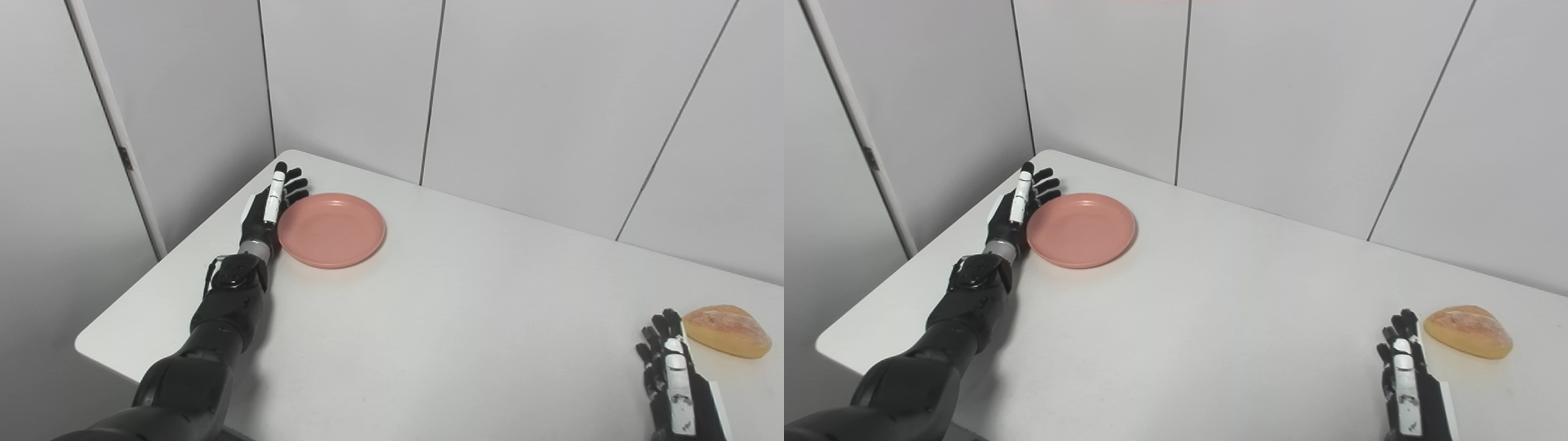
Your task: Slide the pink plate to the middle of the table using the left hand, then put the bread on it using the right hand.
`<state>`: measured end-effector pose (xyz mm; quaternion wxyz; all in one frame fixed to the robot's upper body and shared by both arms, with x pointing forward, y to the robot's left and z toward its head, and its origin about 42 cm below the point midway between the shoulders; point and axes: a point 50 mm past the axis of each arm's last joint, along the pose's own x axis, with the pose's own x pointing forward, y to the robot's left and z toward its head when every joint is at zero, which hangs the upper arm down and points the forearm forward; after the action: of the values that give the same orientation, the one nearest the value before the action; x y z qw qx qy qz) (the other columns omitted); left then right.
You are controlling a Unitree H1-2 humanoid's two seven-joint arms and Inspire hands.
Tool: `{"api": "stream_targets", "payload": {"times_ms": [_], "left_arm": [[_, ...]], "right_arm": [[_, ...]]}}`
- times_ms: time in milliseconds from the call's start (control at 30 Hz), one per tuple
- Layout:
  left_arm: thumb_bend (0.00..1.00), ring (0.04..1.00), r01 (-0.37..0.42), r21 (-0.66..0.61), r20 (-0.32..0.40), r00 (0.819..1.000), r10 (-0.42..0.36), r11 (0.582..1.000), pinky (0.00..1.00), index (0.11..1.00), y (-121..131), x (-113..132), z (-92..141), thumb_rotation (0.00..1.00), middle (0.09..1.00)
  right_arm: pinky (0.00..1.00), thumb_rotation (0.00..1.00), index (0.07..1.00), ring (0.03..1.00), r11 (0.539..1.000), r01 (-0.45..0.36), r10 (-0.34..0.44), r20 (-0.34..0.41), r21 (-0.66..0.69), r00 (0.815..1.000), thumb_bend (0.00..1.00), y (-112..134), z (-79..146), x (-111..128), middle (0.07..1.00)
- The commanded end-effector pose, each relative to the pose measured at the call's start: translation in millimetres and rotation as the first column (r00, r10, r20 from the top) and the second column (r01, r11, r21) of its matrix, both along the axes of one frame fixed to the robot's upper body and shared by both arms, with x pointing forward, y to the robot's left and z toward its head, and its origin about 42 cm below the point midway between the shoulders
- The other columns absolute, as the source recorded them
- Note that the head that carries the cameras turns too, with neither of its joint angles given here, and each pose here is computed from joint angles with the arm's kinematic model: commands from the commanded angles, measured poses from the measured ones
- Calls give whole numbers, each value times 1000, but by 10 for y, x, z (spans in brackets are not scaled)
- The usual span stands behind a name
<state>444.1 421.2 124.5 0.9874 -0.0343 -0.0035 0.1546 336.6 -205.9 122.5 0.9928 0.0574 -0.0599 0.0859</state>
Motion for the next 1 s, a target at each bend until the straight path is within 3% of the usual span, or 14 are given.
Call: {"api": "stream_targets", "payload": {"times_ms": [0, 200, 467, 600, 967], "left_arm": [[653, 817, 60, 14, 58, 996, -61, 998, 864, 780, -168, 236, 275, 1000, 819], [688, 829, 122, 39, 67, 990, -124, 992, 909, 794, -308, 268, 264, 1000, 834], [681, 805, 176, 32, 73, 981, -178, 984, 863, 792, -491, 302, 234, 1000, 828], [690, 812, 218, 34, 69, 973, -220, 975, 873, 810, -611, 316, 225, 1000, 837], [667, 816, 293, 16, 64, 954, -293, 956, 903, 818, -811, 322, 251, 1000, 841]], "right_arm": [[1000, 868, 1000, 1000, 1000, -10, 8, 63, 23, 998, 422, 33, 181, 70, 1000], [1000, 886, 1000, 1000, 1000, -8, 7, 74, 12, 997, 422, 40, 185, 71, 1000], [1000, 877, 1000, 1000, 1000, 4, -4, 76, -2, 997, 427, 52, 177, 81, 1000], [1000, 864, 1000, 1000, 1000, 6, -5, 72, -16, 997, 493, 39, 138, 105, 1000], [1000, 839, 1000, 1000, 1000, 16, -15, 92, -11, 996, 522, 37, 49, 166, 1000]]}}
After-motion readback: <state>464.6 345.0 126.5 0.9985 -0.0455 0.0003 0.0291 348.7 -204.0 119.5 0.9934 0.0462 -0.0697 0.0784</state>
